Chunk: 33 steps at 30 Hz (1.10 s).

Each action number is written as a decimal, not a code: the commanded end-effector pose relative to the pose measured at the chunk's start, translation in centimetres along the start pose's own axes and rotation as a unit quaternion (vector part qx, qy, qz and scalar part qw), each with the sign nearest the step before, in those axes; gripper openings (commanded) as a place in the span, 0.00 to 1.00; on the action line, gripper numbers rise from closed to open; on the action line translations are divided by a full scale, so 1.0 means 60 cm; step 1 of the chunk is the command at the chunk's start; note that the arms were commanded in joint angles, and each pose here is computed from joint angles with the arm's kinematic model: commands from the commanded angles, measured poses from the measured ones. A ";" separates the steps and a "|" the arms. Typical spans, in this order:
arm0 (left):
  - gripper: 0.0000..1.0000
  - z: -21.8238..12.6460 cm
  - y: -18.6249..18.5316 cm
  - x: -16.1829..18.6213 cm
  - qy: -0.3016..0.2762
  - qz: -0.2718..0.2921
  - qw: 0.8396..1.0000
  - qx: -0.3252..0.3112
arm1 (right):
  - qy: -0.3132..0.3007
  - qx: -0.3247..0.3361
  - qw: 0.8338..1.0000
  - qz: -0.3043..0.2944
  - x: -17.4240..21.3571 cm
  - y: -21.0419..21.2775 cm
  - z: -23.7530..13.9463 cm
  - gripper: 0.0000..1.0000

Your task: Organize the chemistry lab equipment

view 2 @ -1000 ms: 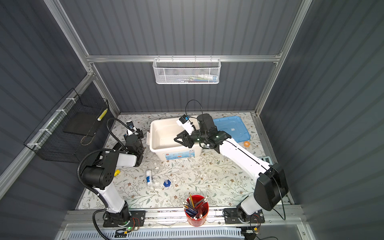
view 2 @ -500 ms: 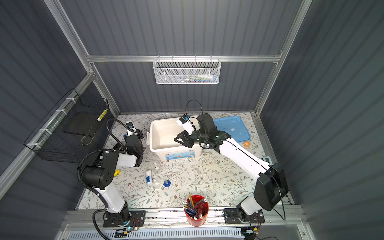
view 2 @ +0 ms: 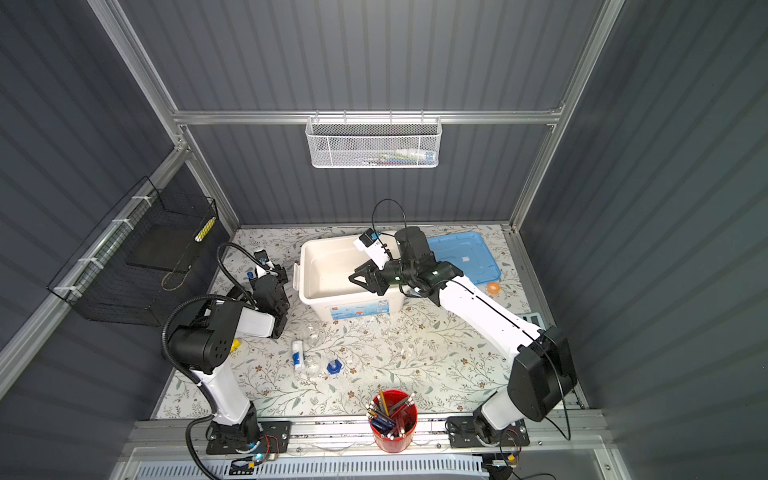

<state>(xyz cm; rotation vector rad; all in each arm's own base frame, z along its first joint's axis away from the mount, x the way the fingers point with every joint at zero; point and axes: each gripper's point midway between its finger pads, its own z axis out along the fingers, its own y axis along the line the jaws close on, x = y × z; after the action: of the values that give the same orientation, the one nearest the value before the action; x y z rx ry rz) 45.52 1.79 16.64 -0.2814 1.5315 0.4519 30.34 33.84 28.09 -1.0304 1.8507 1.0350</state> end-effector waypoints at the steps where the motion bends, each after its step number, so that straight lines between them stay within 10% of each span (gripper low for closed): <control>1: 0.00 -0.002 0.012 0.003 -0.011 -0.011 1.000 -0.014 | -0.002 -0.006 1.000 0.002 0.001 -0.003 0.005 0.35; 14: 0.00 -0.008 0.013 0.024 -0.020 -0.016 1.000 -0.012 | 0.001 -0.006 1.000 0.006 0.005 -0.005 0.007 0.35; 33: 0.49 -0.008 0.007 -0.013 -0.032 -0.005 0.999 0.003 | 0.000 -0.006 1.000 0.004 0.002 -0.004 0.005 0.35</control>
<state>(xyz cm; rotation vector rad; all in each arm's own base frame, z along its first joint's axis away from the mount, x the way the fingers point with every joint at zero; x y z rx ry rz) 45.10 1.65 15.71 -0.2633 1.5030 0.4460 30.59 34.03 27.53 -1.0262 1.8653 1.0409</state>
